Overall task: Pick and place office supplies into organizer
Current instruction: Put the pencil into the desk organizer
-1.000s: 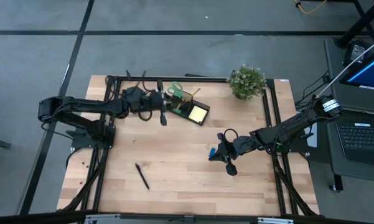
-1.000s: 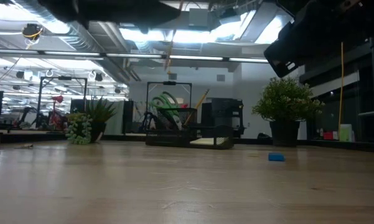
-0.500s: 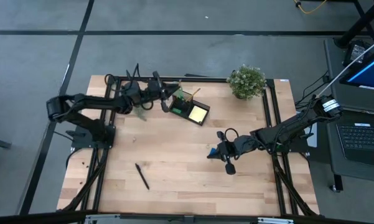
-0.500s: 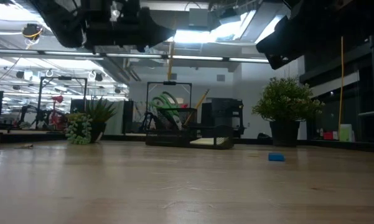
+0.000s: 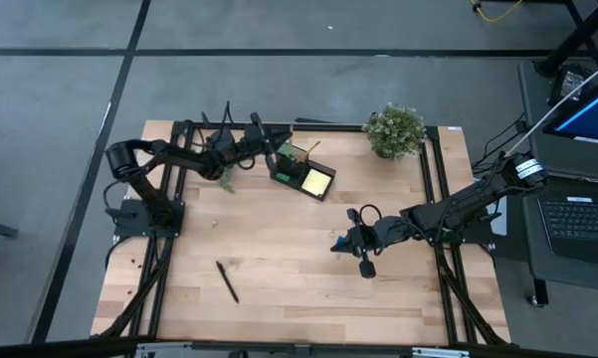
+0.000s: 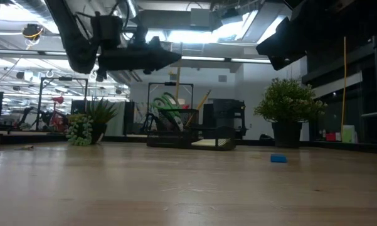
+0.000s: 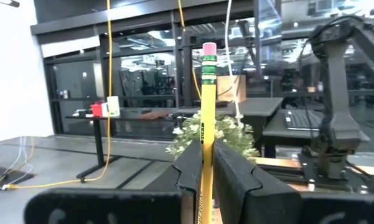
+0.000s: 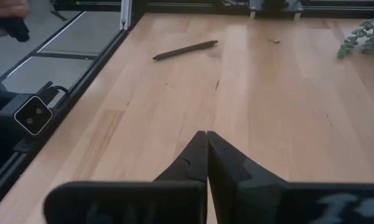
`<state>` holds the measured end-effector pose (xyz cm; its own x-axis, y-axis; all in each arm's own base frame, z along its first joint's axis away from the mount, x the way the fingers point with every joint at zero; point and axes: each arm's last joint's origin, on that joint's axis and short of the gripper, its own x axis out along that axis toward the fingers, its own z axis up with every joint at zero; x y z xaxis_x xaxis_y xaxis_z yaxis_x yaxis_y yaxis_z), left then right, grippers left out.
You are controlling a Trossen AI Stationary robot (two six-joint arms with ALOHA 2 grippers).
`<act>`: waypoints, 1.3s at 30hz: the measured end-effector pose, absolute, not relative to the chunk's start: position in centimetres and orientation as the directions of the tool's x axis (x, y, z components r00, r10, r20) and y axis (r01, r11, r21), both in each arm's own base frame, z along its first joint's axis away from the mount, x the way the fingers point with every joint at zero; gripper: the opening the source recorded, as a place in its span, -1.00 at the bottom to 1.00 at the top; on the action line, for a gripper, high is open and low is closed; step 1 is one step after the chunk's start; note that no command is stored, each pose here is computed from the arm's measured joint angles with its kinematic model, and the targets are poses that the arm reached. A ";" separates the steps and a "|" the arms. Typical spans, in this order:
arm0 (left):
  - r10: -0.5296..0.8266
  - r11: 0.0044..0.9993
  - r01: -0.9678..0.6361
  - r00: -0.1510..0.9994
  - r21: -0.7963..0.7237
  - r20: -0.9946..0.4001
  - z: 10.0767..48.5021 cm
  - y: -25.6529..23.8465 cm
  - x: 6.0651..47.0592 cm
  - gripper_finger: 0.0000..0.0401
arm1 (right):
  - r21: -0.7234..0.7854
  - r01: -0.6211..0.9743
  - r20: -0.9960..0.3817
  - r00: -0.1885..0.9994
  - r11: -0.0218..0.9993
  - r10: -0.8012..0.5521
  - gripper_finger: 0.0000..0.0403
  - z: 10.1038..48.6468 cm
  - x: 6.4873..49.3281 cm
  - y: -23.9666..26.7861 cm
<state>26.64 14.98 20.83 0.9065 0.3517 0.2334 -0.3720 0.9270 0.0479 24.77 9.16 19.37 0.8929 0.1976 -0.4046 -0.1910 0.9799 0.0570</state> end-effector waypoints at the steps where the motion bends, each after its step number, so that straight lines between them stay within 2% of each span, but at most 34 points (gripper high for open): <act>1: 0.355 0.926 -0.375 0.905 0.044 0.236 20.6 15.1 26.7 -0.86 | 0.057 -0.191 -0.404 0.893 0.980 0.198 -0.96 19.4 24.8 9.2; 16: 0.362 0.932 -0.356 0.918 -0.067 0.162 17.5 15.6 27.5 -0.85 | 0.054 -0.191 -0.405 0.893 0.980 0.196 -0.96 19.4 24.8 9.2; 39: 0.342 0.939 -0.339 0.938 -0.057 0.051 16.4 15.1 27.9 -0.85 | 0.049 -0.192 -0.416 0.888 0.980 0.195 -0.96 19.3 24.7 9.1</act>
